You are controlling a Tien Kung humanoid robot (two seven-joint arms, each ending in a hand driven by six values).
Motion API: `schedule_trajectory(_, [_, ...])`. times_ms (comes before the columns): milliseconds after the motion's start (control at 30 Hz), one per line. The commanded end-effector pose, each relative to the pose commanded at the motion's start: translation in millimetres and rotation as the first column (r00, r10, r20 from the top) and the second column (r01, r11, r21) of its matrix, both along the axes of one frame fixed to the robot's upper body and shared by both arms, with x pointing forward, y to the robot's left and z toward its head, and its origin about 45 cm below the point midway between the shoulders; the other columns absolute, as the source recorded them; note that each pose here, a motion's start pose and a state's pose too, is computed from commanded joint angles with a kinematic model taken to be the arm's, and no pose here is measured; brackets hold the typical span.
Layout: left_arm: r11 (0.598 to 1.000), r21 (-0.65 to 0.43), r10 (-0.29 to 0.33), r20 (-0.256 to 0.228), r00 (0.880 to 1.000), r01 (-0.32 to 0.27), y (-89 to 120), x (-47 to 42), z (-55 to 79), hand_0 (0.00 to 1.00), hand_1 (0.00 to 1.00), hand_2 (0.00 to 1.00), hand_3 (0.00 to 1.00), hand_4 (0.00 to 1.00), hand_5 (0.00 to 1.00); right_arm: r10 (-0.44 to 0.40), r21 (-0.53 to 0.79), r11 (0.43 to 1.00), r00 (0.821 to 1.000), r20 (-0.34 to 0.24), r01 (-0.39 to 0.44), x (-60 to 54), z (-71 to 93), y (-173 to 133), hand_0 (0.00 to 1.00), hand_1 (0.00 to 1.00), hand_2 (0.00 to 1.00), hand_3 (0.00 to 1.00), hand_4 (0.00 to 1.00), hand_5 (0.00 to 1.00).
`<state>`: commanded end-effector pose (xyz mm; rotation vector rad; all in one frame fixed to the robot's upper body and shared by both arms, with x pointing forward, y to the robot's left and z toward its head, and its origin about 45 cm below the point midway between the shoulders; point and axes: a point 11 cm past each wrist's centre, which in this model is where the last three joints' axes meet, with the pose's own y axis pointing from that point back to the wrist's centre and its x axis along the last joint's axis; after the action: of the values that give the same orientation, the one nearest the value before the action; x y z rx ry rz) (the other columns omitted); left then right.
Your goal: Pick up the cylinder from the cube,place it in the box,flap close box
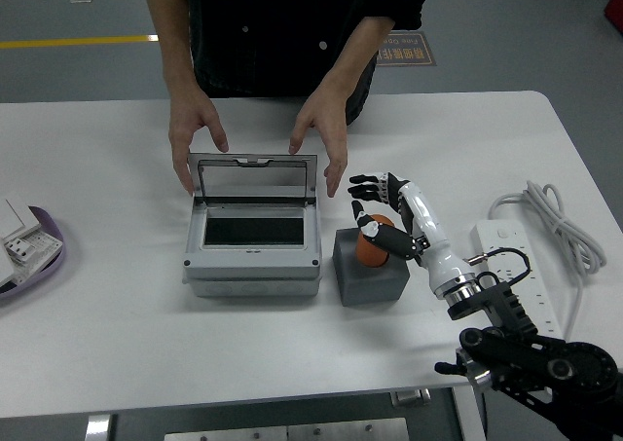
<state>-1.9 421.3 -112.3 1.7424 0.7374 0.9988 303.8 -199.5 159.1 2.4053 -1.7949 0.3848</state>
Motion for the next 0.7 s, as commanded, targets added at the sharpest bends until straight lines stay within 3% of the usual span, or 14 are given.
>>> schedule_trajectory(700, [1.0,0.005,-0.019,0.028,0.999,0.019,1,11.9,0.6,0.508,0.554,0.561,0.589,0.694,0.255,0.029,-0.046,0.998,0.999,-0.042,-0.031,0.0,-11.3,-2,0.712,0.616,0.634,0.649,0.741,0.187])
